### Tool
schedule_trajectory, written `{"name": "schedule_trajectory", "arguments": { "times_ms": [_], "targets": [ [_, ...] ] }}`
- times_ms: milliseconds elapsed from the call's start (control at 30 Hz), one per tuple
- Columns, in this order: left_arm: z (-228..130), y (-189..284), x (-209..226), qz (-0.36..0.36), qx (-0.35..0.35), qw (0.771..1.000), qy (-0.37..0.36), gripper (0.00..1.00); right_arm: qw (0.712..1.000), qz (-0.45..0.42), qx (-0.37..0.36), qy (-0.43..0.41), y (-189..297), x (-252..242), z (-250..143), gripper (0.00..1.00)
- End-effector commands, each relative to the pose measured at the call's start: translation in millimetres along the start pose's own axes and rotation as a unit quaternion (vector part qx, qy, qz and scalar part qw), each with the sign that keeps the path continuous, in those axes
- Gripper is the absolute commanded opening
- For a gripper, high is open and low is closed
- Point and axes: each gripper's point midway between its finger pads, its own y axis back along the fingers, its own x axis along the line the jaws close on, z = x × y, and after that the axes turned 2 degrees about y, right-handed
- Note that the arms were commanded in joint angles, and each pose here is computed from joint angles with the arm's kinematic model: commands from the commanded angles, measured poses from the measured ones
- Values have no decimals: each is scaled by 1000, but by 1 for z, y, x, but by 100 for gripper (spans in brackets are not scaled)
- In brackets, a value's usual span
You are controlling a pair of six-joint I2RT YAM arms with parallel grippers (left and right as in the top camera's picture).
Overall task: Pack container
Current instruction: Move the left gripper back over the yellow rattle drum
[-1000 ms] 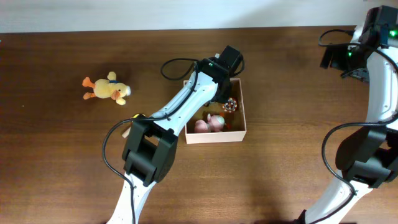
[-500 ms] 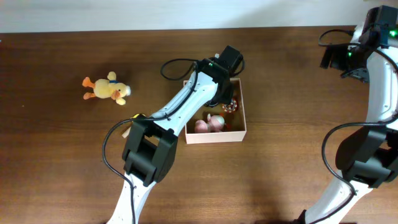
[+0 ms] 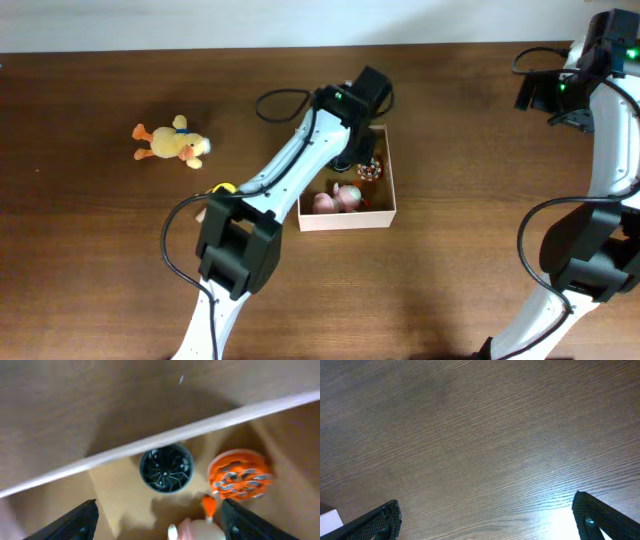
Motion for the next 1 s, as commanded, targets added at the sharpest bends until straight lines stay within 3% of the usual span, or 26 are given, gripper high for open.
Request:
{"name": "schedule_trajectory", "arguments": {
  "times_ms": [0, 100, 200, 333, 500, 733, 967],
  "targets": [
    [29, 64, 2, -25, -66, 997, 13, 80, 1000, 3, 6, 1, -5, 3, -2, 99],
    [36, 101, 18, -5, -98, 995, 20, 81, 1000, 3, 6, 1, -5, 3, -2, 99],
    [32, 122, 56, 60, -107, 992, 32, 82, 1000, 3, 6, 1, -5, 3, -2, 99],
    [15, 125, 106, 132, -71, 988, 46, 85, 1000, 3, 6, 1, -5, 3, -2, 99],
    [-3, 120, 152, 158, -13, 987, 39, 85, 1000, 3, 6, 1, -5, 3, -2, 99],
    [-33, 110, 178, 70, 81, 991, -77, 86, 1000, 3, 6, 1, -5, 3, -2, 99],
    [-61, 90, 214, -11, 132, 991, -19, 86, 1000, 3, 6, 1, -5, 3, -2, 99]
  ]
}}
